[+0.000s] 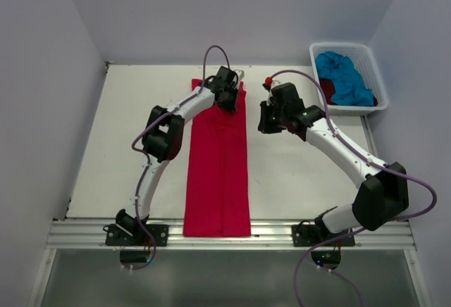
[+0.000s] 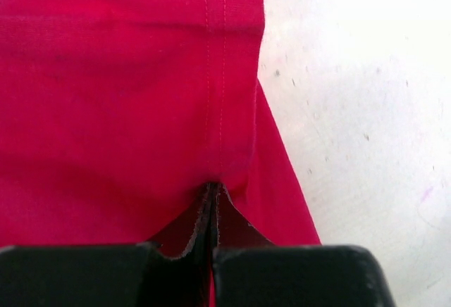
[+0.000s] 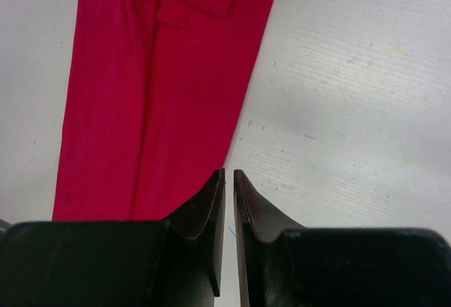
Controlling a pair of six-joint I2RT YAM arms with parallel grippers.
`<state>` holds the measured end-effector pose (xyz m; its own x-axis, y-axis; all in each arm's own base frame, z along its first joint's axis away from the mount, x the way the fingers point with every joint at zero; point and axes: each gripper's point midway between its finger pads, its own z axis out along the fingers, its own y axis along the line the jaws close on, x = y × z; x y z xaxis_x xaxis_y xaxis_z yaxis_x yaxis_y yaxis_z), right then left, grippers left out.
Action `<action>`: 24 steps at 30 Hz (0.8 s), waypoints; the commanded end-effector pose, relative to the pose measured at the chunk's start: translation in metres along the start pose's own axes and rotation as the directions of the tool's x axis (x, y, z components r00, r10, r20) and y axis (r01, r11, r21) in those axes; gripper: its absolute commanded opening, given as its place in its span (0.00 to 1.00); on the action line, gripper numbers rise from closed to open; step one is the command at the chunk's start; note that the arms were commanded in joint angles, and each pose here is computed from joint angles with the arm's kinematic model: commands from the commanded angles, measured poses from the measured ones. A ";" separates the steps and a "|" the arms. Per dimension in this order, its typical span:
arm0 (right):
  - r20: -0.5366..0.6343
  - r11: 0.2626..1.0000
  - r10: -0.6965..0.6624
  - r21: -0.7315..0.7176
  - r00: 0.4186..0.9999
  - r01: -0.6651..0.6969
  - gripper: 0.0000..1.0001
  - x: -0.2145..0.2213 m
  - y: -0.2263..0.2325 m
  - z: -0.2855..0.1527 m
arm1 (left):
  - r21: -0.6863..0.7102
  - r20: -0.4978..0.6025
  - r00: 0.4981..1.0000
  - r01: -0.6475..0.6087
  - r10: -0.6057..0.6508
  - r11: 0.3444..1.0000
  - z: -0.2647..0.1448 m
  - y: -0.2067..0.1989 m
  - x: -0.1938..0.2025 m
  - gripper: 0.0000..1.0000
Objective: Fold and stack the t-shirts
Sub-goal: Rotate the tshirt 90 degrees
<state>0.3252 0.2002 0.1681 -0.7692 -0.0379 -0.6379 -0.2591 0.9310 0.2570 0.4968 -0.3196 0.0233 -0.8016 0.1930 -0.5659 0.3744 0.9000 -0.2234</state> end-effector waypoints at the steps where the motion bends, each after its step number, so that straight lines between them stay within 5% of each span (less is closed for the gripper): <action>1: 0.034 1.000 0.001 0.008 0.999 -0.001 0.14 -0.007 -0.001 -0.010 | -0.033 -0.036 0.998 0.054 -0.056 0.998 0.024 0.032 0.006 0.00; 12: 0.018 1.000 -0.005 0.024 1.000 0.004 0.14 -0.003 -0.004 -0.007 | 0.107 0.038 0.994 0.097 -0.101 0.989 0.056 0.054 -0.025 0.00; 20: -0.021 1.000 0.020 0.023 1.000 -0.019 0.14 0.016 -0.008 0.015 | 0.206 0.333 0.943 -0.075 0.002 0.976 0.000 0.027 -0.111 0.08; 23: -0.018 1.000 0.023 0.022 1.000 -0.022 0.15 0.018 -0.009 0.021 | 0.177 0.448 0.893 -0.134 0.041 0.975 -0.045 0.019 -0.147 0.23; 24: -0.011 1.000 0.022 0.014 1.000 -0.022 0.16 0.018 -0.007 0.023 | 0.161 0.492 0.868 -0.156 0.058 0.975 -0.059 0.017 -0.159 0.46</action>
<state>0.3157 0.1947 0.1357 -0.8078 -0.0490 -0.5874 -0.2343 0.9411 0.2438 0.5800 -0.3136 0.0372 -0.6868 0.0737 -0.7231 0.4712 0.8026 -0.3658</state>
